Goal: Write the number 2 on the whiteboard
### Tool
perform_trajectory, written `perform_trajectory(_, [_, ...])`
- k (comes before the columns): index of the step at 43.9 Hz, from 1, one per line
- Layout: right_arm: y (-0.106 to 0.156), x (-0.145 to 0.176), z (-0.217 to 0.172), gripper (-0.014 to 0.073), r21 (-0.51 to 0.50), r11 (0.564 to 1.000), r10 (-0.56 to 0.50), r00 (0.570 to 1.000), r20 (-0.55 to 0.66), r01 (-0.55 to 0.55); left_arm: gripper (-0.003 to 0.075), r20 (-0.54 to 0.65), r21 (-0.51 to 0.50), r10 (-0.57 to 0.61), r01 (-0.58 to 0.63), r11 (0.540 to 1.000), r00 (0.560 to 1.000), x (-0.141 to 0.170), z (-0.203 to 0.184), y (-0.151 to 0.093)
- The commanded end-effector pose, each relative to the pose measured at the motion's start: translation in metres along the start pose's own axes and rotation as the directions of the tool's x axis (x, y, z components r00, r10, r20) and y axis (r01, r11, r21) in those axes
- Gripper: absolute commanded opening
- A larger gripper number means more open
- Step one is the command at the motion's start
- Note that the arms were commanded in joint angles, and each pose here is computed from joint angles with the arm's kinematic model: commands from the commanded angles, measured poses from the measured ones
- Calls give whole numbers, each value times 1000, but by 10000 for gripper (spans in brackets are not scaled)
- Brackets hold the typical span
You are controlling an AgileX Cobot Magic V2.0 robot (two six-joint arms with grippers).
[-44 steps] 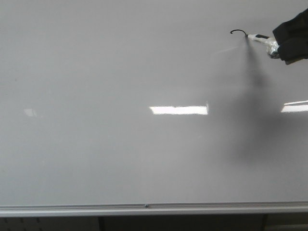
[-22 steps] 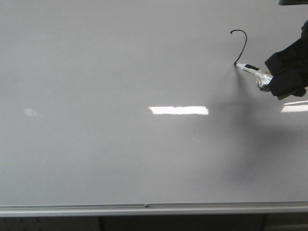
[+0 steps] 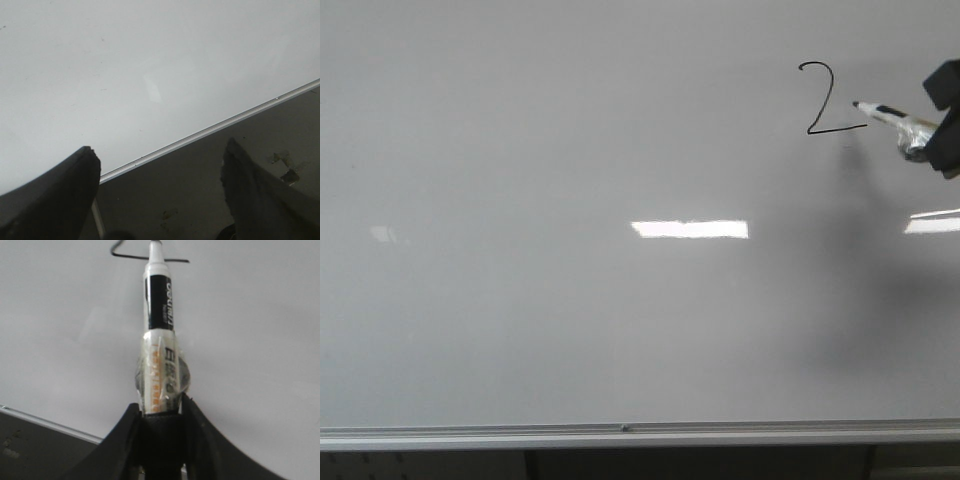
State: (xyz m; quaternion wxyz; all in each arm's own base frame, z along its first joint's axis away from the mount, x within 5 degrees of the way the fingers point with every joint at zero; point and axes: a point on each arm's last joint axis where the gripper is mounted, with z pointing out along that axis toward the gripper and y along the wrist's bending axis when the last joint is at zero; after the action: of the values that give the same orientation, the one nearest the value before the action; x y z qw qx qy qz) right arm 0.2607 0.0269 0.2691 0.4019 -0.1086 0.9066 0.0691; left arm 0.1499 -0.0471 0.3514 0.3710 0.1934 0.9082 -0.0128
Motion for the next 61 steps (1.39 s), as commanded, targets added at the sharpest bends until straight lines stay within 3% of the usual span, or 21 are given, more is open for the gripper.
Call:
perform_trajectory(1, [12,-17,-43,3,-27,998,-48,993,107,51,491,86,-10,54,-53,999,995,-11,-7,1])
perform_trajectory(7, [26,-9,-85,3,-75,977,-188,975,116,197,491,105,98,152,-162,982,983,-13,-11,-10])
perform_trajectory(11, [38,4,-113,3,-131,935,-316,943,107,328,491,165,200,264,-294,935,950,-19,-16,-25])
perform_trajectory(16, [51,18,-134,3,-234,886,-388,917,96,400,491,205,293,353,-401,868,913,-30,-19,-44])
perform_trajectory(20, [64,27,-146,3,-344,824,-437,891,118,450,491,227,357,434,-489,796,872,-39,-20,-64])
perform_trajectory(25, [80,32,-154,3,-469,723,-488,855,174,508,491,296,424,535,-611,668,791,-51,-23,-96])
perform_trajectory(35, [96,38,-159,3,-557,616,-543,812,214,558,491,390,497,626,-726,475,676,-65,-26,-157])
perform_trajectory(47, [98,40,-159,3,-572,597,-552,805,216,562,491,425,514,674,-774,370,604,-83,-14,-209])
perform_trajectory(61, [98,39,-159,3,-569,600,-551,806,218,563,489,410,531,703,-779,334,581,-85,5,-231])
